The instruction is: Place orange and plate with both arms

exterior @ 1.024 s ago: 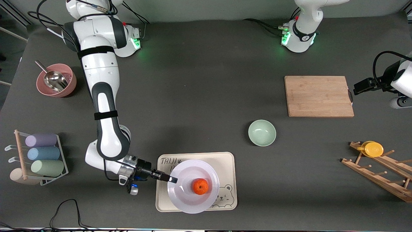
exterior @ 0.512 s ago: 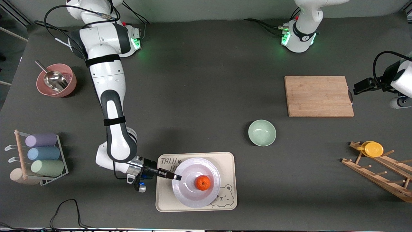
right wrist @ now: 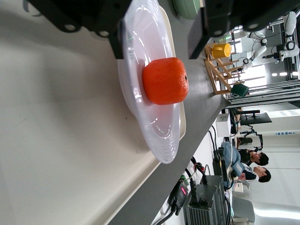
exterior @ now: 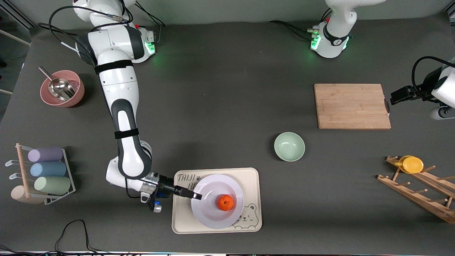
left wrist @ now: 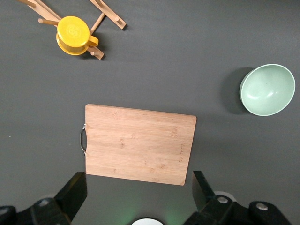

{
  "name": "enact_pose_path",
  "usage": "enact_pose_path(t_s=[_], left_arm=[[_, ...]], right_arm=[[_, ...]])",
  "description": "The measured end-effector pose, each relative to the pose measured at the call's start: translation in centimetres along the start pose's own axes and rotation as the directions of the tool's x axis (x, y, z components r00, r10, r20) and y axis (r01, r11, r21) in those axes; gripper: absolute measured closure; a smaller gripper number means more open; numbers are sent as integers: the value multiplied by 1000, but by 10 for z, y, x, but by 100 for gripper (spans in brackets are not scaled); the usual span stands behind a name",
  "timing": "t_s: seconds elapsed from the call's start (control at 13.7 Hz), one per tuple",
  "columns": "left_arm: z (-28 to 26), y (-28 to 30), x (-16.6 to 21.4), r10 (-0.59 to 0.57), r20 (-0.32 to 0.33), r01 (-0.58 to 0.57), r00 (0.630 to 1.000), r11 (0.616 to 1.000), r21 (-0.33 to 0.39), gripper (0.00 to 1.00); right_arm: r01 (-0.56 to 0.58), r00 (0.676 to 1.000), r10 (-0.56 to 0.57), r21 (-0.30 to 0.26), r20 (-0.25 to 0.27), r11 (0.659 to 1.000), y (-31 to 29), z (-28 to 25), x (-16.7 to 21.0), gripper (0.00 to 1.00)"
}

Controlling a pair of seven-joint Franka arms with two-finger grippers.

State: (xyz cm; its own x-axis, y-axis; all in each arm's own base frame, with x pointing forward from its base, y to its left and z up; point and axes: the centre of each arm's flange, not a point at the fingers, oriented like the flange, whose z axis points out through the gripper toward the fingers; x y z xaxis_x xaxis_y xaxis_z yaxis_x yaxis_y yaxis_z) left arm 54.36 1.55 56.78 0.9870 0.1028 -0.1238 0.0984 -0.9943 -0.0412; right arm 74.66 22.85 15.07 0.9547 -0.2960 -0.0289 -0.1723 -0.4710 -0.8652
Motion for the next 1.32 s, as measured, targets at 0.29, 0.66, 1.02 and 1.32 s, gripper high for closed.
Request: enact_pose_path(t_s=[0.29, 0.66, 1.02, 1.32], left_arm=[[0, 0, 0, 0, 0, 0, 1000, 1000, 0, 0], [0, 0, 0, 0, 0, 0, 1000, 1000, 0, 0], [0, -1, 0, -3, 0, 3, 1000, 1000, -1, 0], [0, -2, 0, -4, 0, 4, 1000, 1000, -1, 0]], right_arm=[[83, 996, -81, -78, 31, 994, -6, -4, 3, 8], [182, 983, -173, -288, 58, 940, -39, -43, 25, 0], [257, 966, -221, -420, 134, 871, -91, -74, 24, 0], [315, 945, -200, -559, 259, 767, -105, -126, 15, 0]])
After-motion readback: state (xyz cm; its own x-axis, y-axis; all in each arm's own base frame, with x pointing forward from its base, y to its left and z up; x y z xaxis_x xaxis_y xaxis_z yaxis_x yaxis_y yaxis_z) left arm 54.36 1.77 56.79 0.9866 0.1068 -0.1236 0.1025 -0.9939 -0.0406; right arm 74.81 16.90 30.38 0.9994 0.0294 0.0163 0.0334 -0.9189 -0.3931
